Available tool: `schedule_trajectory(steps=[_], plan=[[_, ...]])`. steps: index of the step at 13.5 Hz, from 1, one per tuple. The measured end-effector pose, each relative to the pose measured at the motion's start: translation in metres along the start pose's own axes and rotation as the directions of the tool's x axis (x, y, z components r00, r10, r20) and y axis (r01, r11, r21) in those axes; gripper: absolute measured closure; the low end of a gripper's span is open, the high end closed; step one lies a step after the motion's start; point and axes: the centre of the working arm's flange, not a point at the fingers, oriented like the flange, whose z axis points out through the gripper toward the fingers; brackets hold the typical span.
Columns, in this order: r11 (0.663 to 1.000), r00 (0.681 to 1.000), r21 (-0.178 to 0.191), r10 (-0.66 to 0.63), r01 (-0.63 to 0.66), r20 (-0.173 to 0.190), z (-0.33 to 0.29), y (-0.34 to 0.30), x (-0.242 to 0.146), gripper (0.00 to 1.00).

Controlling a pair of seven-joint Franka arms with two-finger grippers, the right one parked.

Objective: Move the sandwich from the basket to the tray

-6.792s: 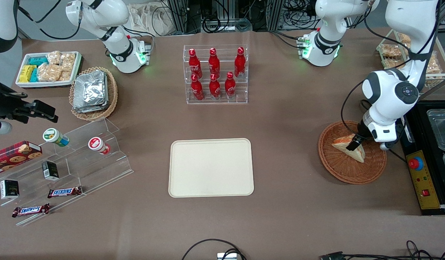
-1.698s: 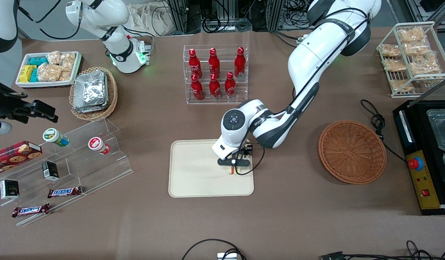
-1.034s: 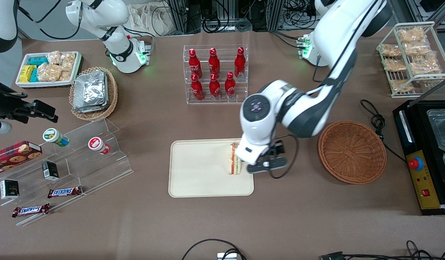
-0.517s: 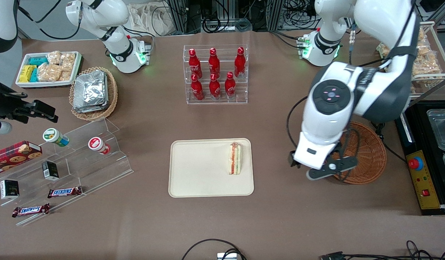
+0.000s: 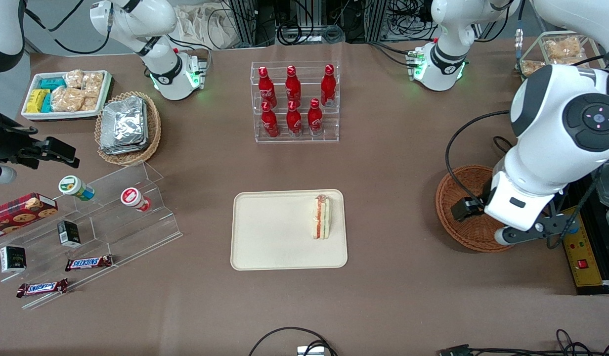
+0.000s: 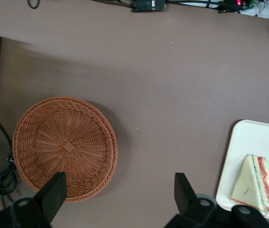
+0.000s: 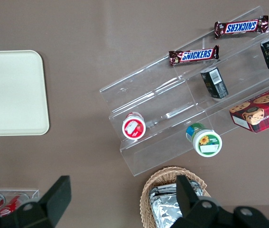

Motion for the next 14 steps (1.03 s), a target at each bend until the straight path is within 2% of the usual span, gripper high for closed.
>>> schedule_trajectory(steps=[4, 8, 12, 14], plan=[[0.998, 0.997, -0.008, 0.057, -0.057, 0.043, -0.003, -0.026, 0.003, 0.0], [0.989, 0.989, -0.042, 0.144, -0.143, 0.032, -0.029, -0.06, 0.001, 0.0], [0.983, 0.983, -0.015, 0.182, -0.181, 0.007, -0.061, -0.106, -0.018, 0.0], [0.983, 0.983, -0.026, 0.184, -0.184, -0.003, -0.077, -0.115, -0.037, 0.0]])
